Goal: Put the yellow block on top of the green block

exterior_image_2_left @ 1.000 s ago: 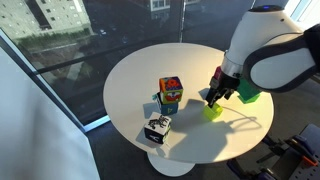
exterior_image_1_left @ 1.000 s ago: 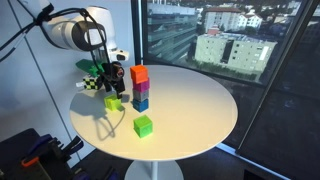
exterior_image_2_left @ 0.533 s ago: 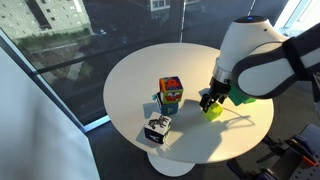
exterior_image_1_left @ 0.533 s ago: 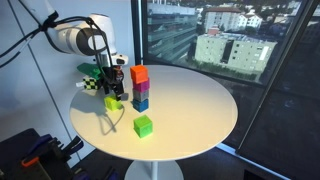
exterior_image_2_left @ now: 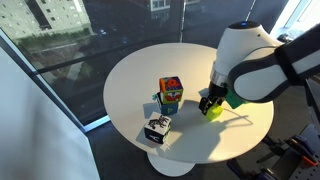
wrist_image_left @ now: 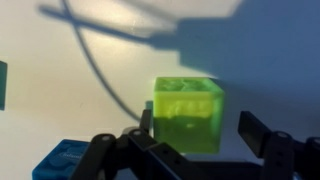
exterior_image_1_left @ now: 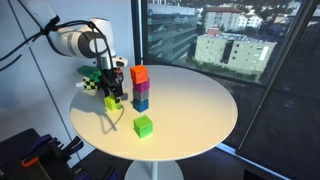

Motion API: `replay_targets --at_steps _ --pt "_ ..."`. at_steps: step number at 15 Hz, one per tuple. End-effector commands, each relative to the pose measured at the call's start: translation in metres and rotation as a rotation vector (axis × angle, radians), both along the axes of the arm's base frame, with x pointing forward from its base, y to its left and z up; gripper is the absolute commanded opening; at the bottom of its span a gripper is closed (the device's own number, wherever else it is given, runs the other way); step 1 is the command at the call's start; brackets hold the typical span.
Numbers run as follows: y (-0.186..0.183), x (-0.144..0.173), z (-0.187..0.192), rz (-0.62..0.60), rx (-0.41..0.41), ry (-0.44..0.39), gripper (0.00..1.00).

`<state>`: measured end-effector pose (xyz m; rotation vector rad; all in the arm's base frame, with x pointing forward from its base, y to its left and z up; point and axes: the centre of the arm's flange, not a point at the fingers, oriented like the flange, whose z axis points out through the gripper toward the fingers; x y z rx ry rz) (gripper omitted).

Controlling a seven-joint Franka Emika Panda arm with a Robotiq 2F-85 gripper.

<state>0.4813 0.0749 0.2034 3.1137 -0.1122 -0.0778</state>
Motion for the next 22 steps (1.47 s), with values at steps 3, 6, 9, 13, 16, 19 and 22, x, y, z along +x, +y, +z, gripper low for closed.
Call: replay_targets --at_steps 3,6,9,13,16,19,22 --pt "0.002 0.007 0.005 -0.021 -0.026 -0.019 0.40" --pt "0.002 0.005 0.017 -0.030 -0.025 -0.019 0.31" --pt "0.000 0.001 0.031 -0.035 -0.032 -0.016 0.28" --pt "-0.008 -0.004 0.050 -0.044 -0.043 0.005 0.28" --pt "-0.016 -0.005 0.068 -0.054 -0.045 0.023 0.28" --pt "-0.028 -0.007 0.086 -0.071 -0.044 0.040 0.28" --pt "-0.041 -0.012 0.102 -0.091 -0.050 0.053 0.28"
